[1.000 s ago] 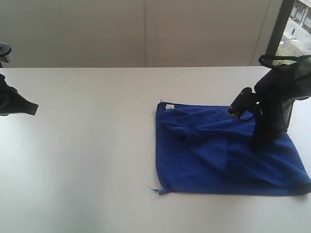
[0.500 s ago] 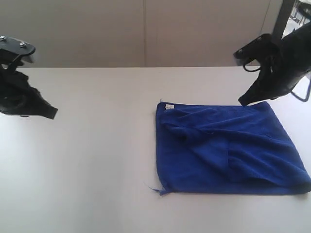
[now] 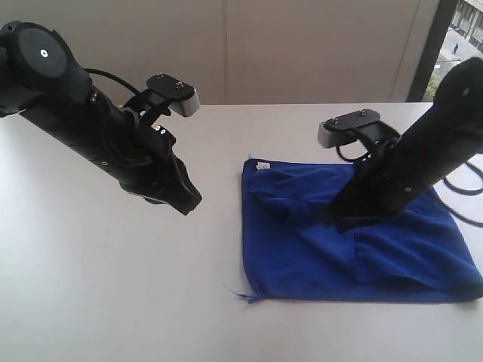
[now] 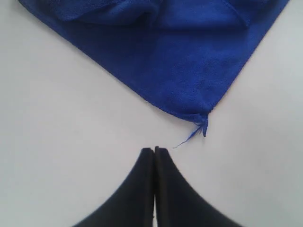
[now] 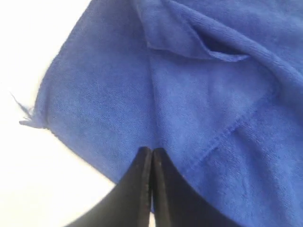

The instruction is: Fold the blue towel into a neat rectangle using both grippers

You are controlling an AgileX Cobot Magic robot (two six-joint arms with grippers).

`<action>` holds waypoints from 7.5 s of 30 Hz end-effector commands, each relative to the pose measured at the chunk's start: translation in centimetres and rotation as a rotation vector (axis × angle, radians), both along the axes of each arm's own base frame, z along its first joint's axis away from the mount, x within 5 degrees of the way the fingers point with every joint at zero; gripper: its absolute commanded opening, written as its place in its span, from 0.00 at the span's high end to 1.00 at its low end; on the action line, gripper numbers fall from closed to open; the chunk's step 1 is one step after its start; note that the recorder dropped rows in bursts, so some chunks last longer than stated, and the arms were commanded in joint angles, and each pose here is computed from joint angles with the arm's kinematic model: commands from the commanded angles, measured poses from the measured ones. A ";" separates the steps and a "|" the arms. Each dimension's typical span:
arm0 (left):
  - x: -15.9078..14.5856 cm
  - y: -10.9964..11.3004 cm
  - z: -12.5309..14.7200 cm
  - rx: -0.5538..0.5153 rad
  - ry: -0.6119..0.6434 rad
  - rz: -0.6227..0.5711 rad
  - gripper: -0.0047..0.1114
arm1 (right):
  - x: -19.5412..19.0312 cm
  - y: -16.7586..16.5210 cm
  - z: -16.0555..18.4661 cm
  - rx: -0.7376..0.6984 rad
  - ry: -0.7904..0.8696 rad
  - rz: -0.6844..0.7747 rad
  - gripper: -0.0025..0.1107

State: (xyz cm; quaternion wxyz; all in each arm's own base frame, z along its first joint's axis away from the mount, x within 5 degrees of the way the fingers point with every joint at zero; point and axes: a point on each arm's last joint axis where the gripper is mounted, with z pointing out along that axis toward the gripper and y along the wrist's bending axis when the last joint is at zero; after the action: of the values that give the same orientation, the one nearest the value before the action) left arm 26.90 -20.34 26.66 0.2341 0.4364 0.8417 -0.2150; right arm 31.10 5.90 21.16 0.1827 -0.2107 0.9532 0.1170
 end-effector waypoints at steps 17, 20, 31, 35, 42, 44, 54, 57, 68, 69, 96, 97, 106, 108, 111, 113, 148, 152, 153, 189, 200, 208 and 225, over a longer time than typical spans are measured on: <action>-0.2 -0.2 0.3 -0.004 -0.012 -0.032 0.96 | -0.4 7.9 -7.9 -0.050 0.017 0.143 0.98; -0.2 -0.2 0.3 -0.004 -0.012 -0.032 0.96 | -0.6 8.4 -7.9 -0.050 0.012 0.159 0.98; -0.3 -0.2 0.3 0.003 -0.013 -0.051 0.96 | -1.5 10.6 -7.8 -0.047 -0.006 0.215 0.98; -0.4 -0.2 0.3 0.007 -0.001 -0.061 0.96 | -1.3 10.8 -7.7 -0.048 -0.044 0.210 0.98; -0.7 -0.1 0.1 0.030 0.016 -0.083 0.96 | -1.0 9.9 -7.7 -0.163 -0.087 0.242 0.98; -0.5 -0.1 0.1 0.029 0.004 -0.077 0.96 | -1.0 9.4 -7.4 -0.220 -0.091 0.250 0.98; -0.2 -0.1 0.3 0.018 -0.029 -0.057 0.96 | -2.1 10.9 -8.0 -0.243 -0.054 0.293 0.98; -0.2 -0.1 0.3 0.018 -0.031 -0.056 0.96 | -2.7 12.2 -8.3 -0.238 -0.061 0.326 0.98; -0.2 -0.1 0.2 0.019 -0.030 -0.061 0.96 | -5.0 14.9 -6.4 -0.204 -0.094 0.394 0.98; -0.2 -0.1 0.3 0.019 -0.035 -0.061 0.96 | -5.0 14.8 -5.5 -0.192 -0.117 0.386 0.98; 3.0 -11.9 -3.0 -0.102 -0.294 -0.400 0.96 | 5.8 -4.3 -0.4 -0.131 -0.019 -0.107 0.98; 3.1 -12.4 -3.6 -0.074 -0.297 -0.437 0.96 | 6.5 -4.6 -0.9 -0.120 0.018 -0.110 0.98; 4.0 -15.4 -7.2 0.142 -0.374 -0.635 0.95 | 8.5 -5.4 -3.8 -0.136 0.044 -0.094 0.98; 4.2 -15.5 -7.5 0.151 -0.364 -0.642 0.89 | 8.6 -5.4 -4.1 -0.144 0.044 -0.090 0.98; 4.2 -15.5 -7.5 0.161 -0.370 -0.647 0.73 | 9.0 -5.5 -5.0 -0.155 0.035 -0.092 0.98; 4.3 -15.4 -7.6 0.174 -0.388 -0.654 0.58 | 9.2 -5.6 -5.8 -0.157 0.036 -0.095 0.98; 4.3 -14.9 -8.8 0.308 -0.405 -0.748 0.82 | 9.7 -5.6 -8.5 -0.161 0.067 -0.101 0.98; 3.9 -14.1 -8.7 0.370 -0.353 -0.807 0.82 | 9.7 -5.6 -8.5 -0.161 0.067 -0.101 0.98; 3.8 -14.0 -8.7 0.383 -0.347 -0.818 0.82 | 9.7 -5.6 -8.5 -0.161 0.067 -0.101 0.98; 2.8 -12.7 -4.9 0.473 -0.370 -0.840 0.33 | 11.0 -5.9 -3.2 -0.171 -0.053 -0.122 0.98; 2.3 -15.3 -6.3 0.429 -0.503 -0.874 0.33 | 13.7 -8.0 -4.4 -0.233 0.068 -0.165 0.98; 3.2 -16.3 -8.1 0.405 -0.569 -0.838 0.33 | 14.2 -8.1 -6.5 -0.234 0.077 -0.166 0.98; 3.4 -16.2 -9.9 0.440 -0.531 -0.858 0.48 | 14.3 -8.1 -6.4 -0.231 0.062 -0.171 0.98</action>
State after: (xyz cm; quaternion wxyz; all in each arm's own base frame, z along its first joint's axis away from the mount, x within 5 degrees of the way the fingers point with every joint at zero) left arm 30.57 -36.72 16.78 0.2482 0.8150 0.5235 0.0090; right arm 45.18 -1.87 14.66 0.1293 -0.1489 0.9804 0.0001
